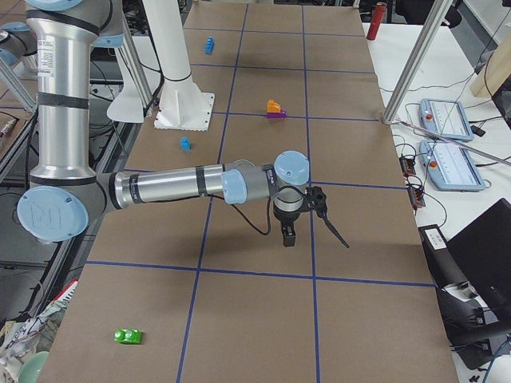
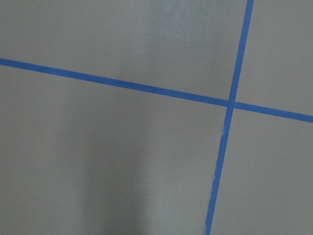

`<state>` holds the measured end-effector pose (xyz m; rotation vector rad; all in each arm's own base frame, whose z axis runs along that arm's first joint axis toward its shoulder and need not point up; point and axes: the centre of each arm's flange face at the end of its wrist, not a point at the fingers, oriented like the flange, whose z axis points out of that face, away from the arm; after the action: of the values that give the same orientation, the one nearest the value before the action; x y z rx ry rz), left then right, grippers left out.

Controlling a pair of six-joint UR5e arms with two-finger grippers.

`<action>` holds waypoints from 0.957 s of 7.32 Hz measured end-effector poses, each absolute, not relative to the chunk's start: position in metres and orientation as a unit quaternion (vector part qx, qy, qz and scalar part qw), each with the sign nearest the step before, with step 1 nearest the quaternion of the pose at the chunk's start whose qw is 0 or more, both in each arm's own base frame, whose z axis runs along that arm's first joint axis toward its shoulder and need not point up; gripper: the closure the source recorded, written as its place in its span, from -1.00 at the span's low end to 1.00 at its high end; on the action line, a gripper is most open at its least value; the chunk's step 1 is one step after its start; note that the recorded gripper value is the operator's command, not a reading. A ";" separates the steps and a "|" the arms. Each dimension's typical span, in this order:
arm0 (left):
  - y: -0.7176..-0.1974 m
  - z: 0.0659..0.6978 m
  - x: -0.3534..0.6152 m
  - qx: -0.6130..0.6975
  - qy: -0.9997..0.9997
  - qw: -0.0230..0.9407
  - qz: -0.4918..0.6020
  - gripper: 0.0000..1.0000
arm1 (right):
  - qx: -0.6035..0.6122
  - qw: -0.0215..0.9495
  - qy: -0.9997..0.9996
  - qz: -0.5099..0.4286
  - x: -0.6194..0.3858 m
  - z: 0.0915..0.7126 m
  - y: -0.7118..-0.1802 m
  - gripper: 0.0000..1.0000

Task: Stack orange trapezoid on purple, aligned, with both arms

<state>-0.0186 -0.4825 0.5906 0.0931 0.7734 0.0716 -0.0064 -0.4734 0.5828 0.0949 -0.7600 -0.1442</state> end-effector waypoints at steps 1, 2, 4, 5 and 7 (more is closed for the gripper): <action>-0.482 0.591 -0.019 0.046 0.377 0.924 0.035 -1.00 | 0.046 0.925 -0.370 -0.070 -0.006 0.584 -0.474 -1.00; -0.482 0.591 -0.019 0.046 0.378 0.924 0.034 -1.00 | 0.047 0.926 -0.369 -0.069 -0.006 0.584 -0.475 -1.00; -0.484 0.586 -0.018 0.049 0.379 0.924 0.033 -1.00 | 0.050 0.929 -0.360 -0.068 -0.006 0.584 -0.476 -1.00; -0.486 0.583 -0.018 0.052 0.379 0.923 0.034 -1.00 | 0.050 0.930 -0.358 -0.067 -0.005 0.586 -0.476 -1.00; -0.483 0.586 -0.018 0.049 0.378 0.924 0.034 -1.00 | 0.048 0.931 -0.356 -0.065 -0.005 0.588 -0.476 -1.00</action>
<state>-0.0180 -0.4832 0.5862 0.1002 0.7767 0.0692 -0.0049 -0.4757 0.5881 0.0991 -0.7283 -0.1338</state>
